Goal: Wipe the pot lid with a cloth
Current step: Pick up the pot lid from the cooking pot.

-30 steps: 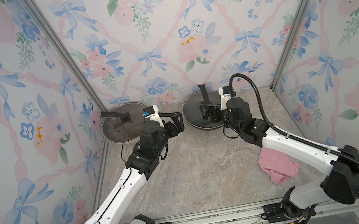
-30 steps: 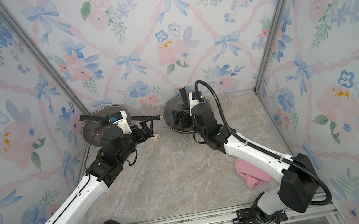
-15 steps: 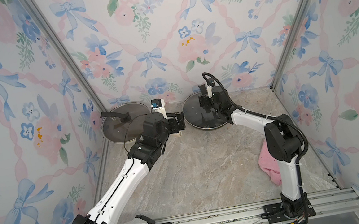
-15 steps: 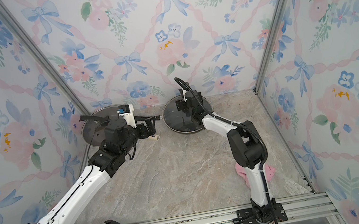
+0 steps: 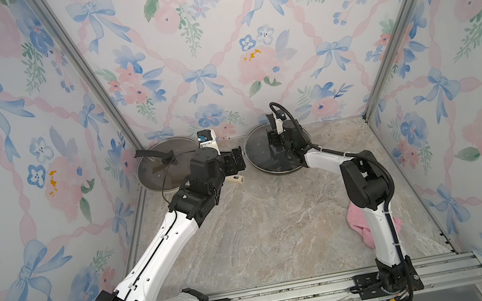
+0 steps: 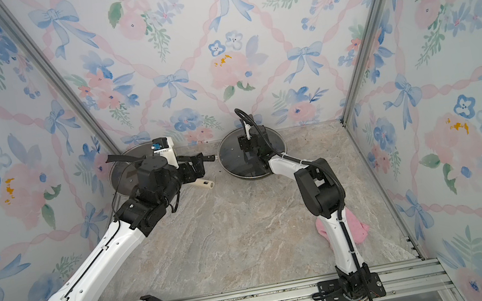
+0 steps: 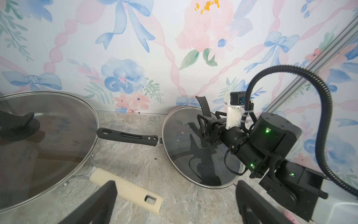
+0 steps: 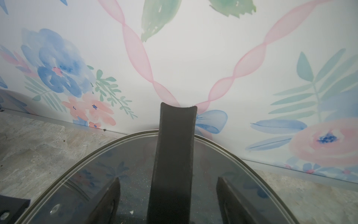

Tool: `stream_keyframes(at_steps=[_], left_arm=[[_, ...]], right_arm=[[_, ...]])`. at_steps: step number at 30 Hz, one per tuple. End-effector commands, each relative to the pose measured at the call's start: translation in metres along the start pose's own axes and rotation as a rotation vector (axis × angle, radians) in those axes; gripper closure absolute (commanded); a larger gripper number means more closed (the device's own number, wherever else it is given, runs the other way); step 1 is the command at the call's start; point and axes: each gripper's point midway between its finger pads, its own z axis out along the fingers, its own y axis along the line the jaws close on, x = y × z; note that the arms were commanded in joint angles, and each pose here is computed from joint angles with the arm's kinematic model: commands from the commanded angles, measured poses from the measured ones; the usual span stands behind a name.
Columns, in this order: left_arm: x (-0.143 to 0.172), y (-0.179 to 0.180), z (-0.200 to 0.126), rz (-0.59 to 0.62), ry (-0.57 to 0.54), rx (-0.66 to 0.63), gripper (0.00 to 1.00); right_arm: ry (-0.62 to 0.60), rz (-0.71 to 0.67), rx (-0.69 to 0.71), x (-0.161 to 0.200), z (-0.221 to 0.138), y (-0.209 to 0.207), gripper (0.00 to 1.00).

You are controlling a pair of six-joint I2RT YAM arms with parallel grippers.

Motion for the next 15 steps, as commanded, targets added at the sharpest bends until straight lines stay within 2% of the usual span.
stream_keyframes(at_steps=[1, 3, 8, 10, 15], left_arm=[[-0.005, 0.006, 0.002, -0.037, -0.003, -0.039, 0.02], [-0.004, 0.007, 0.002, -0.051, -0.003, -0.045, 0.02], [-0.010, 0.013, -0.002, -0.047, -0.016, -0.080, 0.02], [-0.012, 0.014, -0.005, -0.048, -0.021, -0.088, 0.02], [-0.017, 0.018, -0.012, -0.054, -0.044, -0.106, 0.02]], right_arm=[[-0.055, 0.031, 0.005, 0.004, 0.009, -0.005, 0.27], [-0.079, 0.037, -0.003, 0.009, 0.012, -0.003, 0.35], [-0.110, 0.032, 0.009, 0.025, 0.014, -0.002, 0.44], [-0.118, -0.014, 0.015, 0.030, 0.013, 0.003, 0.51], [-0.117, -0.076, 0.033, 0.038, 0.013, 0.014, 0.55]])
